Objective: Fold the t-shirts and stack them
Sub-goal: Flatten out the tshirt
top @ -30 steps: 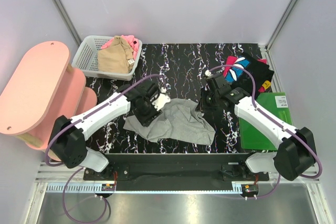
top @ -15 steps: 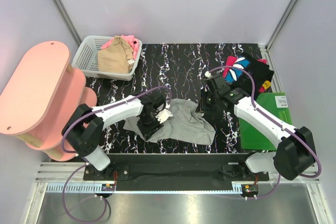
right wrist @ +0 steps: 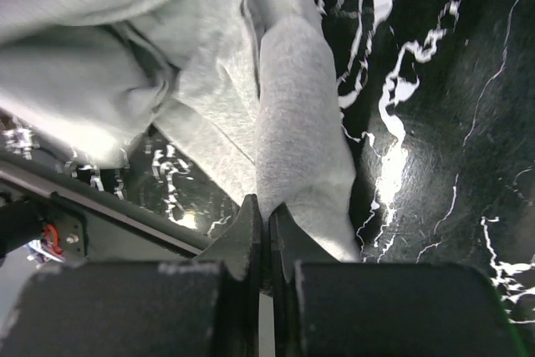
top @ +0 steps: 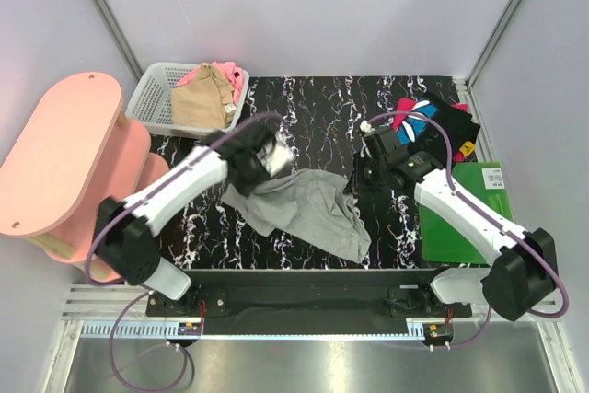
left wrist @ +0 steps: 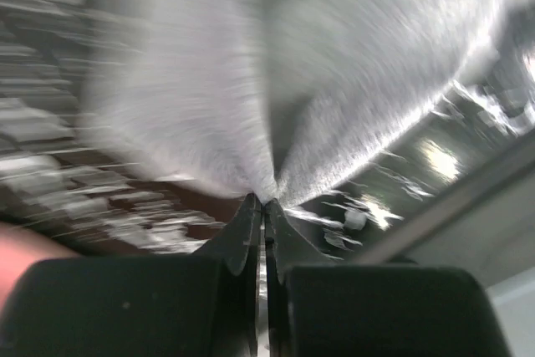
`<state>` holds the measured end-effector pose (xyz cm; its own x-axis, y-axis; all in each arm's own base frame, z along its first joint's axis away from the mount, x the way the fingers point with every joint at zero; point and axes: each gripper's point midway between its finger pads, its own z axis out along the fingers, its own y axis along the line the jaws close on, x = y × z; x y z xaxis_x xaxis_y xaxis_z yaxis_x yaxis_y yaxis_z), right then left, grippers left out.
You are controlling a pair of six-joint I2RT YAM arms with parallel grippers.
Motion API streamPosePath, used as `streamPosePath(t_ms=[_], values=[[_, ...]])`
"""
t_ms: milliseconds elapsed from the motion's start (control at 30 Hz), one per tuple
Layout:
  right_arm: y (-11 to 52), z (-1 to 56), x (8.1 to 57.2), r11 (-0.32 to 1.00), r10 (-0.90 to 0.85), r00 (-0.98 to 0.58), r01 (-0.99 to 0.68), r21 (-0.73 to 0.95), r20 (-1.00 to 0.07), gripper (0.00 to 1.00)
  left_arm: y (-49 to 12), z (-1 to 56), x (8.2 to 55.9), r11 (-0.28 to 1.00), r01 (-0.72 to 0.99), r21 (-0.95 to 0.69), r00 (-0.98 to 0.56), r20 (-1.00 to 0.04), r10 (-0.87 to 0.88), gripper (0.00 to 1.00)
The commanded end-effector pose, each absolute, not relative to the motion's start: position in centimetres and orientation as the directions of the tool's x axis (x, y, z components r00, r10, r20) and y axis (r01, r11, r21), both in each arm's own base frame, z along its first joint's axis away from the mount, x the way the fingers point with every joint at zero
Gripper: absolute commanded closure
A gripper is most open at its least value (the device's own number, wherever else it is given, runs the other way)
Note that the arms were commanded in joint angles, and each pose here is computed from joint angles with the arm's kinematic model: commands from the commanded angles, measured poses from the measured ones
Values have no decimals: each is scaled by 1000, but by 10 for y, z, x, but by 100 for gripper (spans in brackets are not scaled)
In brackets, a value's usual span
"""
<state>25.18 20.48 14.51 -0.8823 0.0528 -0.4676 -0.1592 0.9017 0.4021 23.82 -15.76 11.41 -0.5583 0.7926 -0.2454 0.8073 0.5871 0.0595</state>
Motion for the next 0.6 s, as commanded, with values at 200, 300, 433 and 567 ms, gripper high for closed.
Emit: streamPosePath(t_ms=[200, 300, 433, 567], values=[[192, 288, 230, 822, 106, -709, -332, 463, -697, 100, -60, 317, 251, 654, 521, 549, -393, -526, 754, 100], [186, 317, 203, 781, 121, -691, -377, 498, -713, 100, -45, 322, 220, 654, 532, 537, -387, -533, 752, 100], [174, 356, 167, 728, 155, -651, -433, 531, -743, 100, -23, 330, 189, 655, 520, 549, -392, -528, 753, 100], [158, 379, 151, 734, 193, -611, -430, 526, -768, 100, -12, 351, 171, 676, 490, 550, -371, -570, 733, 100]])
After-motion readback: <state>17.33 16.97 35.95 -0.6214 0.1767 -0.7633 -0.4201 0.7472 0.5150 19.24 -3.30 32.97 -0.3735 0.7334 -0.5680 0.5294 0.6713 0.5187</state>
